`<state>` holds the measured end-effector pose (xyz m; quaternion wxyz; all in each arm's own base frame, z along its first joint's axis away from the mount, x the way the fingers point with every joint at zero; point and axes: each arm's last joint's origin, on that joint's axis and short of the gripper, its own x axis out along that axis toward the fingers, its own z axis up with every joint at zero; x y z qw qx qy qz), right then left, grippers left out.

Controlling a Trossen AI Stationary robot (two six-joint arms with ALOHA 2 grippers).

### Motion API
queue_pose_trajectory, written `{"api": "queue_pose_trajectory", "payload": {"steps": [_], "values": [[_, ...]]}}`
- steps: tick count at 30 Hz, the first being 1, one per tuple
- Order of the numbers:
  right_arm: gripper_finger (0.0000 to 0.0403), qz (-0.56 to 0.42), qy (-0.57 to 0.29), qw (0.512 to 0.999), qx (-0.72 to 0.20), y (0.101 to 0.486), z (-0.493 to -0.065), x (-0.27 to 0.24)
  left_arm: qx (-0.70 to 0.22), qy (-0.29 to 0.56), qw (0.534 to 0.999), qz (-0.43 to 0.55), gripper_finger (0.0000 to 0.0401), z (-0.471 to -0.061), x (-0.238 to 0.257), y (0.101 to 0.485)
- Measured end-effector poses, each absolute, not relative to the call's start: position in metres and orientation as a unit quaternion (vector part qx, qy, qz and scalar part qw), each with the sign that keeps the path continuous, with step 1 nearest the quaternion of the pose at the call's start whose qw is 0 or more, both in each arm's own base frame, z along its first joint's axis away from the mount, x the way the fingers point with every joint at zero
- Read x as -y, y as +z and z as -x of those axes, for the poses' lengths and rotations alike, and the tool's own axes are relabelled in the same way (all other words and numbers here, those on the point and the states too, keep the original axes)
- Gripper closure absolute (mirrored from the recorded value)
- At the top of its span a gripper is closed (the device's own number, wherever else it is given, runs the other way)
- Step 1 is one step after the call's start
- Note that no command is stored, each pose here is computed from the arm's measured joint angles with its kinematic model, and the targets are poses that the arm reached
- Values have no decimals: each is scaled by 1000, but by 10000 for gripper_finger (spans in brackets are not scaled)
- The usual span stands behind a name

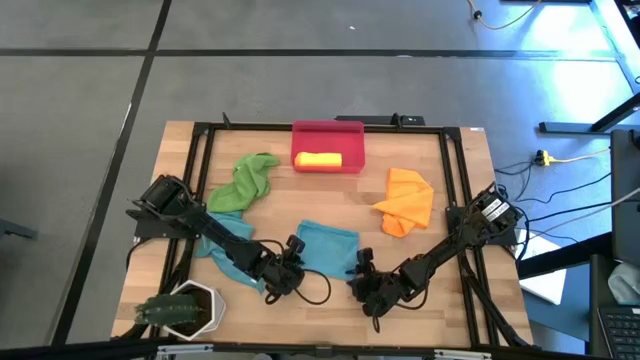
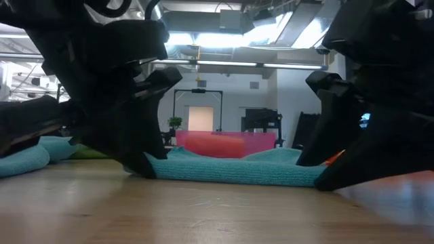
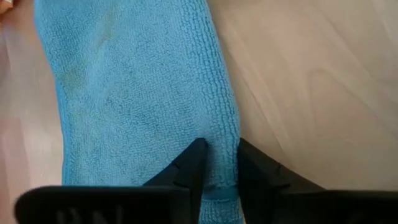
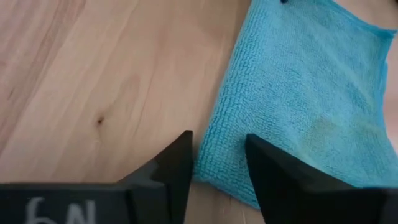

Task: Roll microfiber towels into tight, uniform cylinder then place into a basket
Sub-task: Roll the left blue microfiber cloth

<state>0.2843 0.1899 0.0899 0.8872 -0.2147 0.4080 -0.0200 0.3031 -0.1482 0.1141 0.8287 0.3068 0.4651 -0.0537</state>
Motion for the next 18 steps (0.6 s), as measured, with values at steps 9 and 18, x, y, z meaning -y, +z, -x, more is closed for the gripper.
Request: {"api": "queue_pose_trajectory", "payload": {"steps": [9, 18], "values": [[346, 232, -20, 882, -409, 89, -282, -190, -469, -50, 835, -283, 397, -302, 148, 114], [388, 188, -35, 897, -398, 113, -284, -192, -468, -41, 848, -243, 399, -299, 155, 116]]}}
